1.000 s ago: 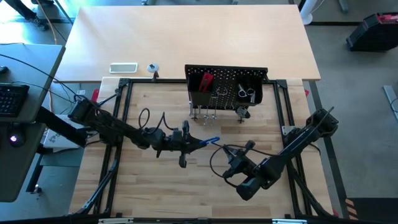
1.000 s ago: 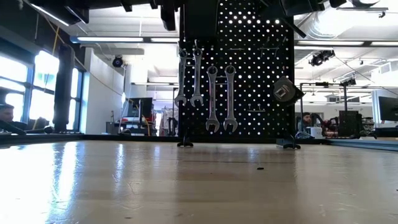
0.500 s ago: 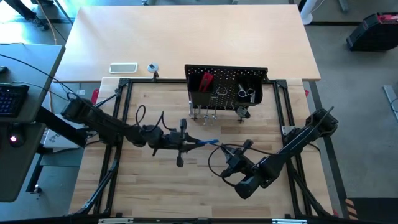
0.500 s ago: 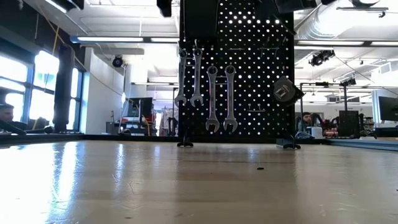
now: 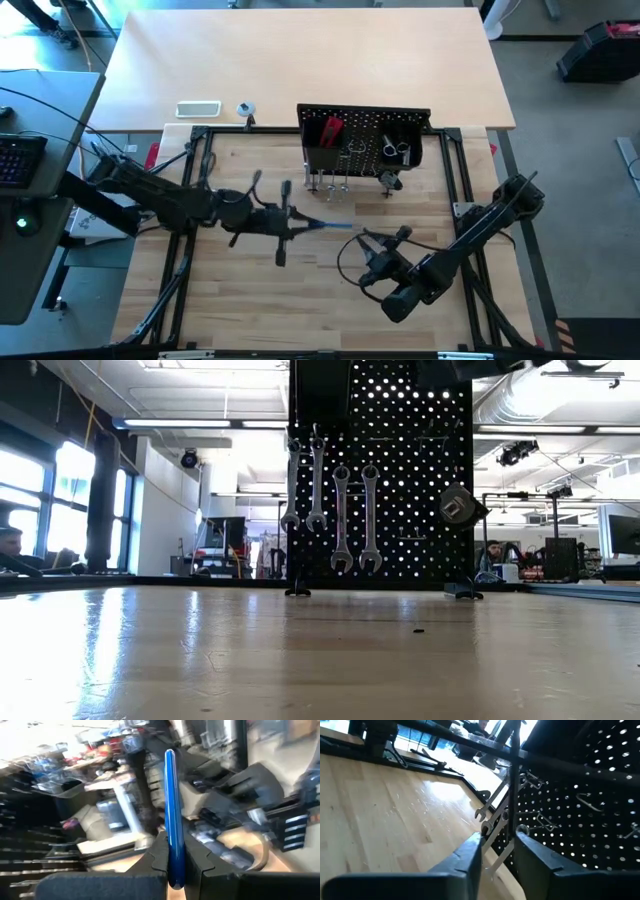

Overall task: Hang tools onto peg board
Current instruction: Put the pick tool into the peg board

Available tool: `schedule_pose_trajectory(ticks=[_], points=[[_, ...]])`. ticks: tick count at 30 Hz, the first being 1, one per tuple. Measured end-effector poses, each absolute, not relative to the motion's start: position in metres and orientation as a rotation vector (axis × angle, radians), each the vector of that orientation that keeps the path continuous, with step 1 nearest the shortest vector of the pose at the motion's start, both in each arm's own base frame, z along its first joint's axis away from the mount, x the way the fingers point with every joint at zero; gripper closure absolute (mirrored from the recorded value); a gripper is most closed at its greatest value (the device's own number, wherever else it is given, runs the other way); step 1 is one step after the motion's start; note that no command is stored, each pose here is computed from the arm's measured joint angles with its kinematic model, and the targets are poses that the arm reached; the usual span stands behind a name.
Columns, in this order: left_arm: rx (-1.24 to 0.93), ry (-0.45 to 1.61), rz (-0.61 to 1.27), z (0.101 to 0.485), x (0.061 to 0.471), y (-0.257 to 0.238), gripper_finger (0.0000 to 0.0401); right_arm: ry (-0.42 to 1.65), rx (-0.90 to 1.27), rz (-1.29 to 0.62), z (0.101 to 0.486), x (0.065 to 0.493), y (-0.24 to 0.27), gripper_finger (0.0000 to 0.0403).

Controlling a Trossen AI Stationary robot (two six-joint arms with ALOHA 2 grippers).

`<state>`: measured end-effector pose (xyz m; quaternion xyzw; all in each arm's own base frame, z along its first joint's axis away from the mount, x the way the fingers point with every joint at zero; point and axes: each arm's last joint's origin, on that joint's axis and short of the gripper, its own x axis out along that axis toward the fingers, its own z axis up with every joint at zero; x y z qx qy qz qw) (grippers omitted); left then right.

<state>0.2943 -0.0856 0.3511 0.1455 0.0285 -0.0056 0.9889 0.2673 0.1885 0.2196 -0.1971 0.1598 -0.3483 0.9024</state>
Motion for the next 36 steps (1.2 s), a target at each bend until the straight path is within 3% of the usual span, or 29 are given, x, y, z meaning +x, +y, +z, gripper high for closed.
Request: schedule_pose_trajectory(ticks=[5, 20, 27, 36], points=[[0.343, 0.074, 0.089, 0.389, 0.273, -0.075, 0.0391, 0.326, -0.409, -0.709, 0.222, 0.264, 0.191, 0.0274], [0.363, 0.041, 0.290, 0.525, 0.200, -0.031, 0.0391, 0.346, -0.380, -0.679, 0.221, 0.264, 0.192, 0.0273], [0.340, 0.104, 0.354, 0.543, 0.201, -0.005, 0.0391, 0.349, -0.348, -0.669, 0.221, 0.264, 0.192, 0.0273], [0.265, 0.324, 0.328, 0.524, 0.241, 0.027, 0.0391, 0.360, -0.320, -0.652, 0.220, 0.264, 0.193, 0.0273]])
